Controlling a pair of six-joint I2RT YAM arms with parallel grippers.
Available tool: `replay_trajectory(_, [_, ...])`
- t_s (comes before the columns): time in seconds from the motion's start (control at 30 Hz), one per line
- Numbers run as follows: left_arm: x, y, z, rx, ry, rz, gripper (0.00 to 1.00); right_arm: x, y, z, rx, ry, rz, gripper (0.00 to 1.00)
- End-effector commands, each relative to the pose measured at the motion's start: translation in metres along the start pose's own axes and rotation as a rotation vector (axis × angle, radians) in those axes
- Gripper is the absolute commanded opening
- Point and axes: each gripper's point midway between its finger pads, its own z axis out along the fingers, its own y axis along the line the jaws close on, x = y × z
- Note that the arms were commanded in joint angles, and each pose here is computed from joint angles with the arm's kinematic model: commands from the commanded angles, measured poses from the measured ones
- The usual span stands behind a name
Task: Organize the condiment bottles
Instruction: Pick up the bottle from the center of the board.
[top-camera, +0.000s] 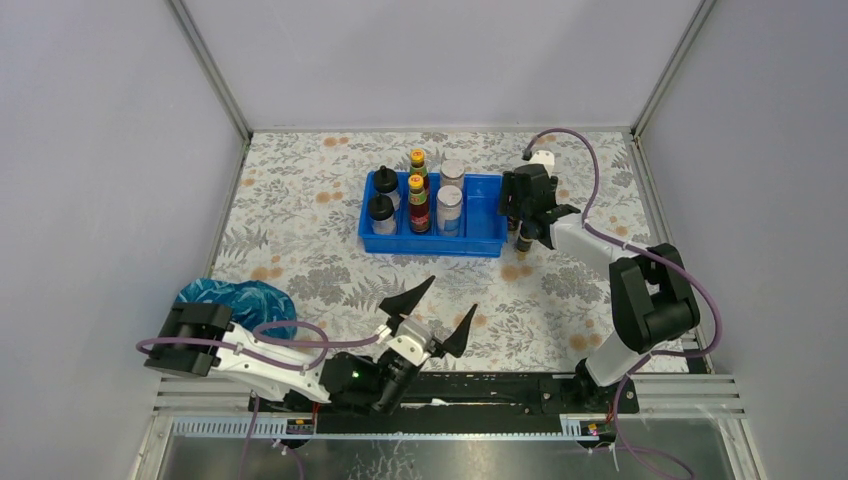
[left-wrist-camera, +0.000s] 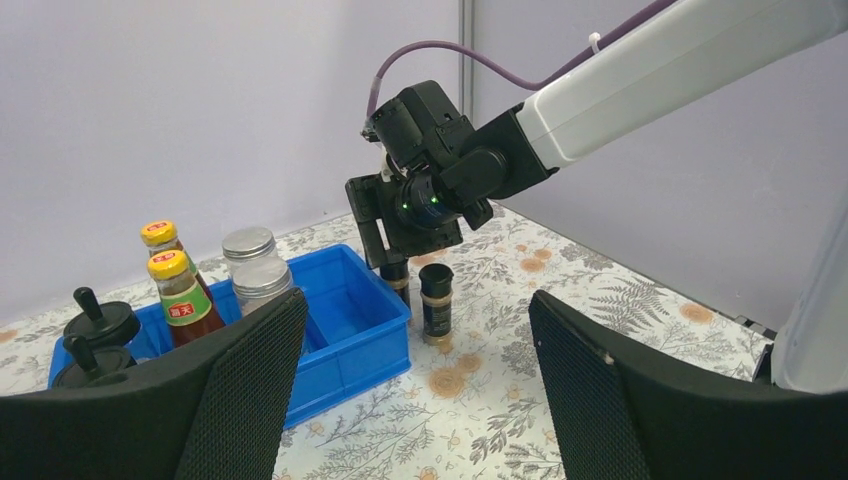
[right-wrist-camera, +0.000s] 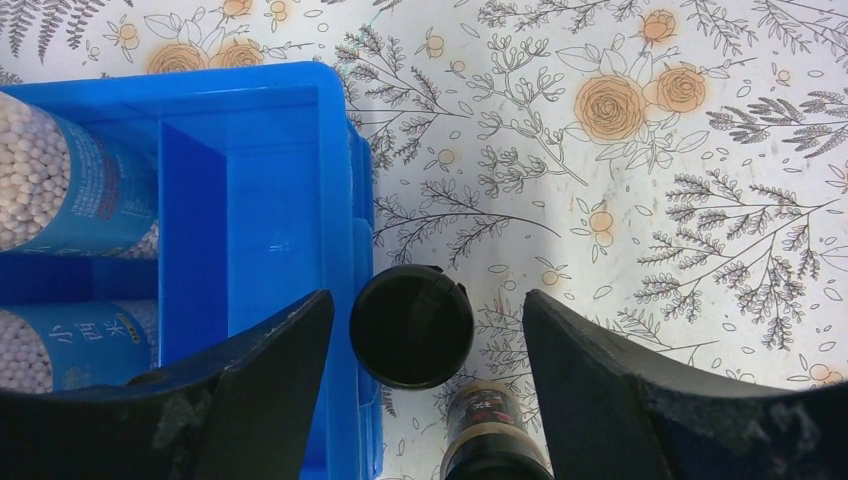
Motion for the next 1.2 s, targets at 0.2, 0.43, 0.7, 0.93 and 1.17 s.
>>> replay_trajectory(0.2, [-0.007,0.0,0.002,-0.03,-0.021,-0.029,0.86,-0.02,0.006,0.006,-0.035,-0.037,0.033,0.59])
replay_trajectory(0.43, [-0.005,-0.003,0.003,-0.033,-0.016,-0.019,0.87,-0.021,0.004,0.006,-0.034,-0.041,0.03,0.44])
replay_trajectory(0.7, [-0.004,-0.005,0.004,-0.035,-0.014,-0.014,0.87,-0.024,0.003,0.004,-0.034,-0.047,0.016,0.0])
replay_trajectory(0.93, [-0.005,-0.003,0.004,-0.041,-0.01,-0.018,0.87,-0.04,0.001,-0.007,-0.033,-0.091,0.008,0.0])
replay_trajectory(1.17, [-0.01,0.001,0.002,-0.049,-0.009,-0.017,0.87,-0.068,0.002,-0.023,-0.041,-0.147,0.006,0.0])
